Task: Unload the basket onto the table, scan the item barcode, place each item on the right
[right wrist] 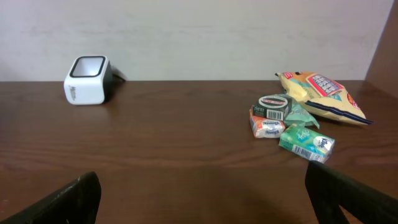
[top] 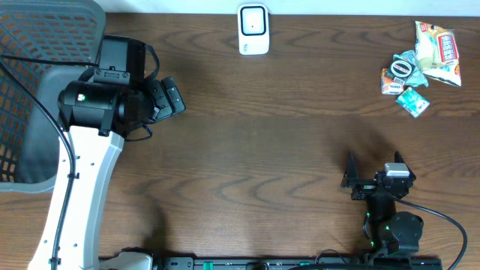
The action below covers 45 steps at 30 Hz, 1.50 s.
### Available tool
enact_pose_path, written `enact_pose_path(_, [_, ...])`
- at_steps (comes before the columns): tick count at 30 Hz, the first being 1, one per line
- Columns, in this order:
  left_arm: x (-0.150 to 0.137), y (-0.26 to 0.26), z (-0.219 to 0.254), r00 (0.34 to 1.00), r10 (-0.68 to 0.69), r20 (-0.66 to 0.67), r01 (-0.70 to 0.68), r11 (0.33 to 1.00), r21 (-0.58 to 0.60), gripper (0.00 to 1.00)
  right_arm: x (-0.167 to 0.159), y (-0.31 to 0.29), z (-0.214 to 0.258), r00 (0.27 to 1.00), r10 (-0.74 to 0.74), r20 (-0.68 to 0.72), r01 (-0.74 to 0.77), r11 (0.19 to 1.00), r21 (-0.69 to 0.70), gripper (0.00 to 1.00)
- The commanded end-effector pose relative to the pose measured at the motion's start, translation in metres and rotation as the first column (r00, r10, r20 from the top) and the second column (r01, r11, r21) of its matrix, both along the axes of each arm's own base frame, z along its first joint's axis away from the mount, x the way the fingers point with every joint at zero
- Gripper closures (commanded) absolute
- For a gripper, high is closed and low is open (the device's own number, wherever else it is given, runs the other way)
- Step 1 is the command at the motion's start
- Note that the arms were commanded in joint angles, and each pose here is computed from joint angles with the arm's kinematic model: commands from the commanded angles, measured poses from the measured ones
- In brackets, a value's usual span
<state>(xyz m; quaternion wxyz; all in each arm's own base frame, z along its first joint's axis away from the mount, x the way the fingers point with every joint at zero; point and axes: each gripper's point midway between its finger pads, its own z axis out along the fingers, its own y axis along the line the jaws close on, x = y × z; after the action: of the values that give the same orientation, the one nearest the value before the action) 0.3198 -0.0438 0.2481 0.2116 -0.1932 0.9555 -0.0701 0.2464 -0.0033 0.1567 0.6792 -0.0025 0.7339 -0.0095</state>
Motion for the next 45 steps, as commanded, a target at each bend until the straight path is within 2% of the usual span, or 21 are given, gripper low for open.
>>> enact_pose_path(1, [0.0, 0.0025, 0.0042, 1.0, 0.001, 0.011, -0.001, 1.0, 0.01, 0.02, -0.0003, -0.0004, -0.0012, 1.0, -0.006, -0.002, 0.006, 1.0, 0.014, 0.01])
enact_pose_path(42, [0.0003, 0.0024, 0.0032, 1.0, 0.001, 0.008, -0.001, 1.0, 0.011, 0.02, -0.0002, 0.0009, -0.0003, 1.0, 0.004, 0.001, -0.004, 1.0, -0.014, 0.01])
enact_pose_path(45, [-0.0093, 0.0035, -0.001, 0.999, 0.001, -0.034, 0.0, 1.0, 0.015, 0.02, -0.0002, 0.0009, -0.0003, 1.0, 0.004, 0.001, -0.004, 1.0, -0.014, 0.01])
